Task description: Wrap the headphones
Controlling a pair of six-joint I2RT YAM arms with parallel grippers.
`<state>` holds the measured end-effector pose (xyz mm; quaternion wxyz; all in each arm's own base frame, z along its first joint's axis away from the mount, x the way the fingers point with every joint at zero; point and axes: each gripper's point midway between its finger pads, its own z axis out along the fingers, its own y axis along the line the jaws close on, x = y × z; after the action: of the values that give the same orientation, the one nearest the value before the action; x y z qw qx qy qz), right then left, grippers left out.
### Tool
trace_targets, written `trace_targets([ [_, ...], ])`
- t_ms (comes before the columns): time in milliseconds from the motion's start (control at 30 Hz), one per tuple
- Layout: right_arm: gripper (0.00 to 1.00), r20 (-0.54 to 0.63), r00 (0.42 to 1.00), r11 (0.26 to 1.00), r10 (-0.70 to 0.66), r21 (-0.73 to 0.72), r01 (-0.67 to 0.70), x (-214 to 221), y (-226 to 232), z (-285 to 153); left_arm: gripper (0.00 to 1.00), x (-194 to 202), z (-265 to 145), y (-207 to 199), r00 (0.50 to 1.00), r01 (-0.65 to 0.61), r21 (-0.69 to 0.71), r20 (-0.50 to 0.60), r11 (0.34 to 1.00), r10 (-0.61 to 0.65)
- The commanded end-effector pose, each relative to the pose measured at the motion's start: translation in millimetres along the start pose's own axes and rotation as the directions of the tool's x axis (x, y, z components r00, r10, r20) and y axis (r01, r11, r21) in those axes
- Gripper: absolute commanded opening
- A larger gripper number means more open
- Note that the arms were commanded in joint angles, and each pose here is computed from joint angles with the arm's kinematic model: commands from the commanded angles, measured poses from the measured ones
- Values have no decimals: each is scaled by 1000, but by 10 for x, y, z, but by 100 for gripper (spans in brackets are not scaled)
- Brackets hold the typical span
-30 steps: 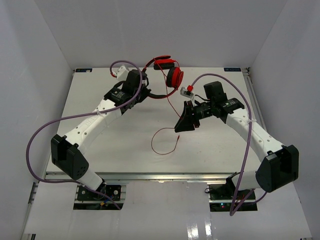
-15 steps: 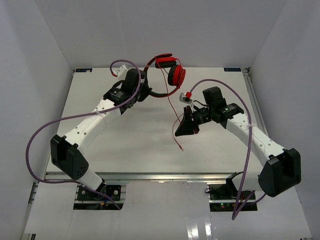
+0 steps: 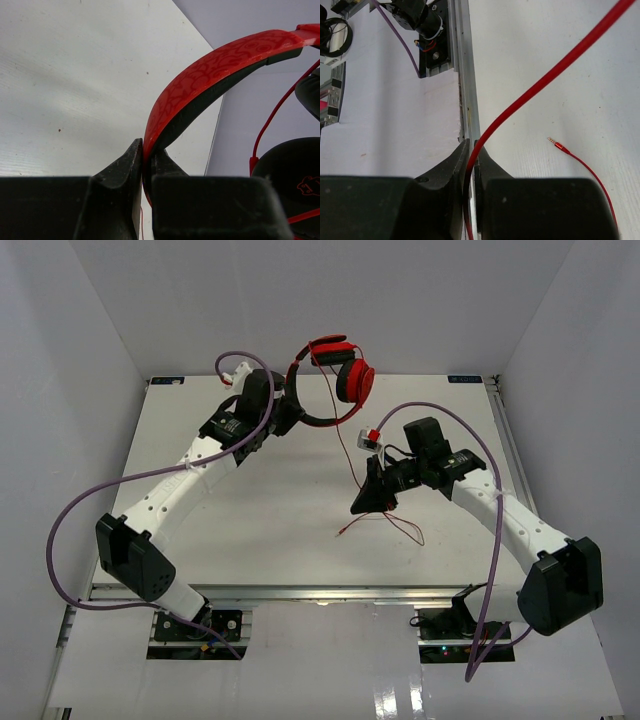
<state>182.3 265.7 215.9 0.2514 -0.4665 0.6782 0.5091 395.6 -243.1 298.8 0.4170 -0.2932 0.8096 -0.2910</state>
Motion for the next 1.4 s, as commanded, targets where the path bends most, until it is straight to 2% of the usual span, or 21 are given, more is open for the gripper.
trace_targets([
  [0, 13, 24, 999, 998, -47, 33, 46, -35, -35, -97, 0, -434, -603, -532, 997, 32, 225, 62, 974, -47],
  [300, 11, 37, 999, 996, -40, 84, 37, 9, -235, -255, 0, -599, -1024, -471, 995, -57, 254, 94, 965, 34],
  [533, 10, 18, 996, 986, -90, 146, 86, -91, -372, -333, 0, -619, -1286, -365, 991, -109, 255, 106, 961, 84],
  [667, 10, -17, 992, 965, -129, 228, 129, -143, -547, -388, 0, -614, -1382, -345, 990, -124, 257, 98, 958, 102],
  [1067, 8, -57, 948, 882, -314, 351, 314, -511, -623, -616, 0, -754, -1460, -19, 959, -251, 97, 158, 963, 234],
  [1367, 8, -99, 920, 825, -379, 413, 385, -579, -700, -719, 0, -745, -1487, -124, 957, -270, 133, 146, 954, 250],
])
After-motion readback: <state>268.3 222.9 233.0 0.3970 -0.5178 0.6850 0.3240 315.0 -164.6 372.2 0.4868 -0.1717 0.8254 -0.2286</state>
